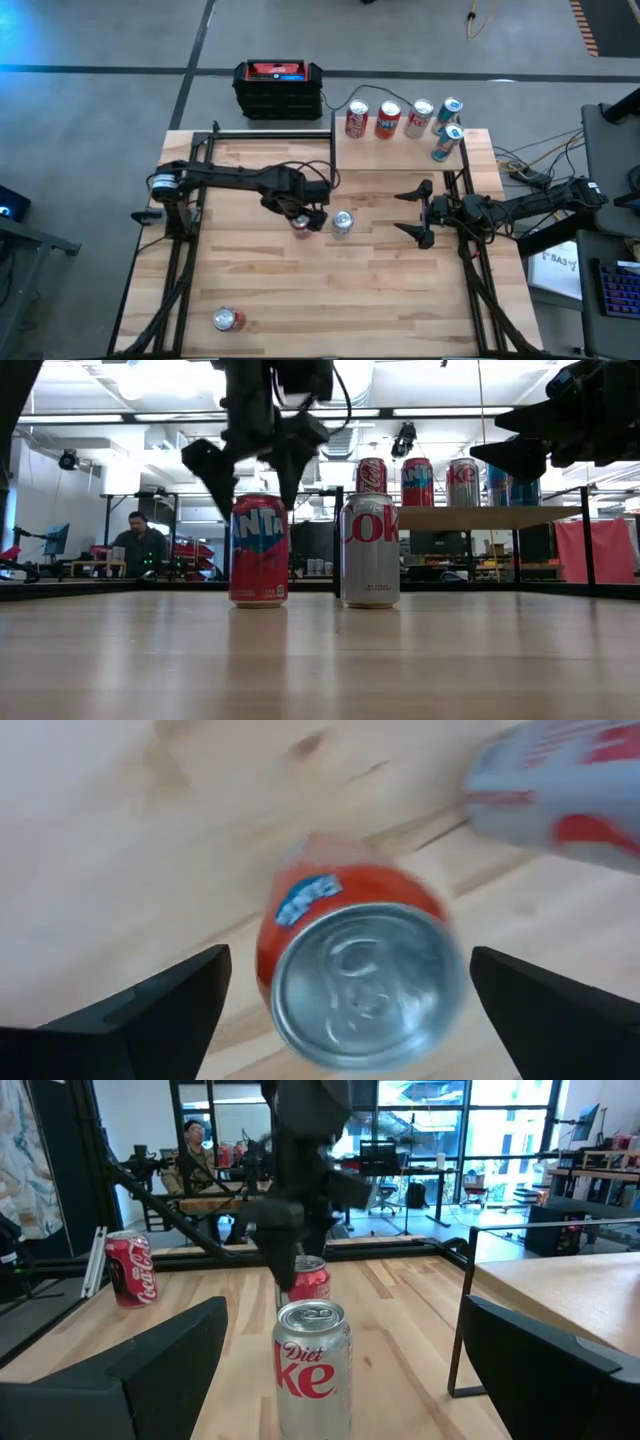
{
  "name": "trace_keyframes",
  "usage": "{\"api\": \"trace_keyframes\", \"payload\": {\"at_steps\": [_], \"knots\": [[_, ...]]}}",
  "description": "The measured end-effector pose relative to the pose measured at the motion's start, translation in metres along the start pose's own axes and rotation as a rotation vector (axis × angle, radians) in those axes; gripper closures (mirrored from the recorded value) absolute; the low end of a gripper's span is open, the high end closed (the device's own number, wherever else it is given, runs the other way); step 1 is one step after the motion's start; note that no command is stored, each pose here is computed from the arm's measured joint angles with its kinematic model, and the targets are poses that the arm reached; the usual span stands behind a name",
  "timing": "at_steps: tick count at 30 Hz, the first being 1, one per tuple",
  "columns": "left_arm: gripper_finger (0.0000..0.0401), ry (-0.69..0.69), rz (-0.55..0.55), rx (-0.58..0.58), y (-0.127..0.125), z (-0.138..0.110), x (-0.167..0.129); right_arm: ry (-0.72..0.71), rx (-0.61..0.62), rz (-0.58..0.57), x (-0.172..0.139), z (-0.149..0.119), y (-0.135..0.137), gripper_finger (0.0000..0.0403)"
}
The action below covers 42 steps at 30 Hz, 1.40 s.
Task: Place canned beverage on shelf
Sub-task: Move the red soda can to the left of the silver soda can, then move the red white soda can to the bottom right of the red soda can
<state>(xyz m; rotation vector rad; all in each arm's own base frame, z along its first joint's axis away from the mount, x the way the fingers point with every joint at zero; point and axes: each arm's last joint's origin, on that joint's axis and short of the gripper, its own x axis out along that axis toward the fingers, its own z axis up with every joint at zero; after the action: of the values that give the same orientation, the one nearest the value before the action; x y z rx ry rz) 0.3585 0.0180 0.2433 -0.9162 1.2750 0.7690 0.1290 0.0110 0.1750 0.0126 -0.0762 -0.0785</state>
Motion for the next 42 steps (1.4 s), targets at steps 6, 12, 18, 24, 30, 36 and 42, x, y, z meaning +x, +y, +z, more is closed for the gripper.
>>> {"api": "trace_keyframes", "payload": {"at_steps": [6, 12, 18, 24, 30, 36, 42], "knots": [[0.0002, -0.031, -0.005, 0.082, 0.004, -0.006, -0.041, 0.001, 0.0, 0.001, 0.0, 0.0, 0.0, 0.0019], [0.0004, 0.06, 0.076, -0.082, 0.005, -0.045, -0.076, 0.0, 0.0, 0.001, 0.0, 0.0, 0.0, 0.0019], [0.0004, 0.096, 0.134, -0.309, -0.01, -0.128, -0.084, 0.001, 0.0, 0.0, 0.0, 0.0, 0.0, 0.0019], [0.0004, 0.066, 0.172, -0.573, -0.013, -0.218, -0.085, 0.0, 0.0, 0.0, 0.0, 0.0, 0.0, 0.0019], [0.0004, 0.077, 0.172, -0.781, -0.015, -0.271, -0.076, 0.001, 0.0, 0.001, 0.0, 0.0, 0.0, 0.0019], [0.0004, 0.13, 0.216, -0.982, -0.019, -0.296, -0.066, 0.0, 0.0, 0.0, 0.0, 0.0, 0.0, 0.0019], [0.0004, 0.132, 0.28, -1.129, -0.021, -0.309, -0.056, 0.001, 0.0, 0.001, 0.0, 0.0, 0.0, 0.0019]]}}
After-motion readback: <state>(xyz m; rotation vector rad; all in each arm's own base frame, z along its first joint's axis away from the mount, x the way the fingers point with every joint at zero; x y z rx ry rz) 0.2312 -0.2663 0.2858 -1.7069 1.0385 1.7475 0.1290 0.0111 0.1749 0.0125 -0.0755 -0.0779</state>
